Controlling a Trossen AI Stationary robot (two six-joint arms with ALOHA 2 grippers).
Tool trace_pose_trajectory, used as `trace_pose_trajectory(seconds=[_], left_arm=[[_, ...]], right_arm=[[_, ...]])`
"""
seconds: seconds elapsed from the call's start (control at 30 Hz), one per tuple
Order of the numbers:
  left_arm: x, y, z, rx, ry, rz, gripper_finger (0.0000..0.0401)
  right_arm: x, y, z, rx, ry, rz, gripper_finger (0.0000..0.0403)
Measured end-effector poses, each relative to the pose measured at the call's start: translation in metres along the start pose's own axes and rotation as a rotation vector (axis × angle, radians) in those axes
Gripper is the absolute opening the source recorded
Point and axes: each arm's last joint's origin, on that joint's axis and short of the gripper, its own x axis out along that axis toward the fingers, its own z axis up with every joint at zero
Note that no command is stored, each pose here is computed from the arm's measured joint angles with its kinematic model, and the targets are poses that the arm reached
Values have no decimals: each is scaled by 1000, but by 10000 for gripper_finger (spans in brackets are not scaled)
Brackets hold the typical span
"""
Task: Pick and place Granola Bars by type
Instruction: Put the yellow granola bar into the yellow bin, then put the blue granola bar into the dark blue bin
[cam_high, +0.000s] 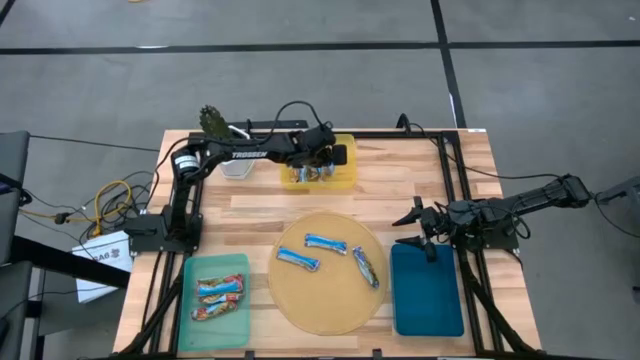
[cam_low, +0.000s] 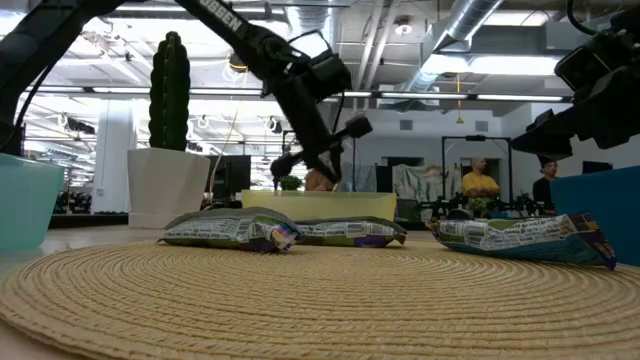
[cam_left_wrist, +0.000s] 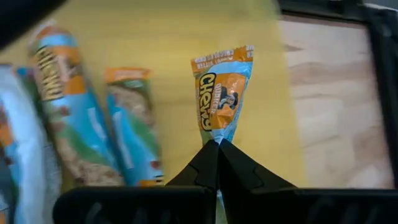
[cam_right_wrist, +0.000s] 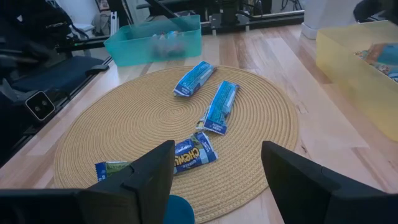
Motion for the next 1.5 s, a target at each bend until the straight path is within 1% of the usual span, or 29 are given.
trace_pose_trajectory(seconds=[0.17, 0.23, 0.47, 0.67, 0.77, 1.0, 1.13, 1.2, 1.27, 1.4, 1.5], left_arm=[[9, 16, -2, -84, 32, 6, 0], [12, 21, -3, -98, 35, 17, 0], [15, 27, 0, -107, 27, 11, 0], [15, 27, 1, -77, 25, 4, 1], [15, 27, 2, -86, 39, -8, 13], [15, 27, 3, -89, 45, -13, 65], [15, 27, 3, -90, 52, -25, 87], [15, 24, 4, -80, 41, -50, 93], [15, 19, 6, -45, 36, -109, 96], [12, 5, 7, 47, 39, -280, 96], [3, -10, 5, 149, 19, -415, 96]], right_arm=[[0, 0, 0, 0, 0, 0, 234], [0, 0, 0, 0, 0, 0, 234], [0, 0, 0, 0, 0, 0, 234], [0, 0, 0, 0, 0, 0, 234], [0, 0, 0, 0, 0, 0, 234], [0, 0, 0, 0, -1, 0, 234], [0, 0, 0, 0, 0, 0, 234], [0, 0, 0, 0, -1, 0, 234], [0, 0, 0, 0, 0, 0, 234], [0, 0, 0, 0, 0, 0, 234], [0, 0, 0, 0, 0, 0, 234]])
